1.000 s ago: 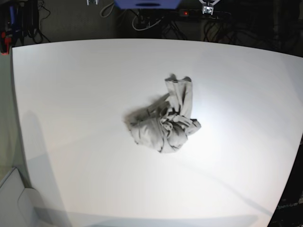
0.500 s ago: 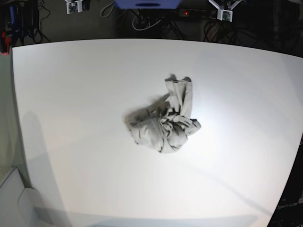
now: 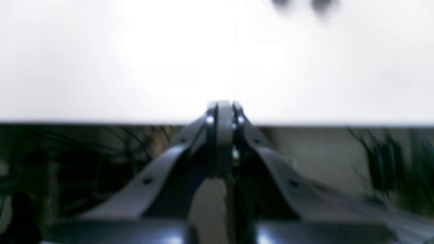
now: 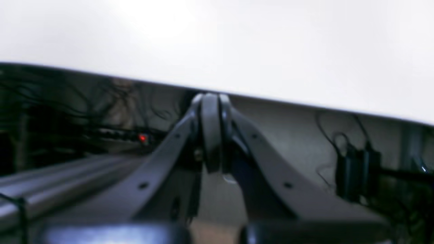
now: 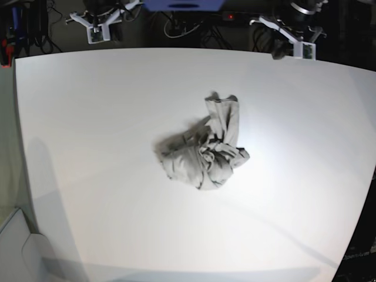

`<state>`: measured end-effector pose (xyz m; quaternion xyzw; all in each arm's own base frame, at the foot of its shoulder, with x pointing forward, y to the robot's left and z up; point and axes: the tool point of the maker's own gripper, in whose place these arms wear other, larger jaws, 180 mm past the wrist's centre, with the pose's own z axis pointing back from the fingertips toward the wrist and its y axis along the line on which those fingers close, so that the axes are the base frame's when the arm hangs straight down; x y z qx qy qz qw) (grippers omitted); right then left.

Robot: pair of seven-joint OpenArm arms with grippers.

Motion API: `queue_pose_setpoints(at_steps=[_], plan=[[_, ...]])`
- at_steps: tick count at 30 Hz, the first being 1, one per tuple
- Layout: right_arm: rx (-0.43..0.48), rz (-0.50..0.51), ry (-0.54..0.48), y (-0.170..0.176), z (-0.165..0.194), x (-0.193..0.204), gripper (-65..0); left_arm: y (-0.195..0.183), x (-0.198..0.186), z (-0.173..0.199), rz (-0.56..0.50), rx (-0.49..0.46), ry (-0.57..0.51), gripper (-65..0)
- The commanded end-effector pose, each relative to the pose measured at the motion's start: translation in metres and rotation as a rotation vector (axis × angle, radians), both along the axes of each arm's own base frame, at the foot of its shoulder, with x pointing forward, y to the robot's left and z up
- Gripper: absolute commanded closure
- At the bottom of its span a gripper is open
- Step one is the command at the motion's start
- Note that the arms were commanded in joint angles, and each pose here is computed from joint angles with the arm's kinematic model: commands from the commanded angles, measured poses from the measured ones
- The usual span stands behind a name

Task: Layout the t-shirt on the table in an organized manner, then fold the t-shirt properly
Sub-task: 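Move the right gripper down toward the crumpled grey t-shirt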

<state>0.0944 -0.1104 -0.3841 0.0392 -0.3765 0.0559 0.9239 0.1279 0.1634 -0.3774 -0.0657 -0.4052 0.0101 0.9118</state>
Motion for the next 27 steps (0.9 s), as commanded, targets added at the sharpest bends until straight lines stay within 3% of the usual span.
queue_pose_setpoints(at_steps=[1, 14, 27], plan=[[0.024, 0.027, -0.031, 0.009, 0.008, 0.004, 0.0, 0.003, 0.004, 0.008, 0.021, 0.001, -0.031, -0.2], [0.188, 0.161, -0.170, 0.086, 0.034, 0.050, 0.0, 0.027, 0.033, 0.025, 0.081, 0.038, -0.127, -0.2], [0.191, 0.356, -0.136, 0.145, 0.049, 0.099, 0.0, 0.027, 0.046, 0.032, 0.083, 0.037, -0.162, -0.2]])
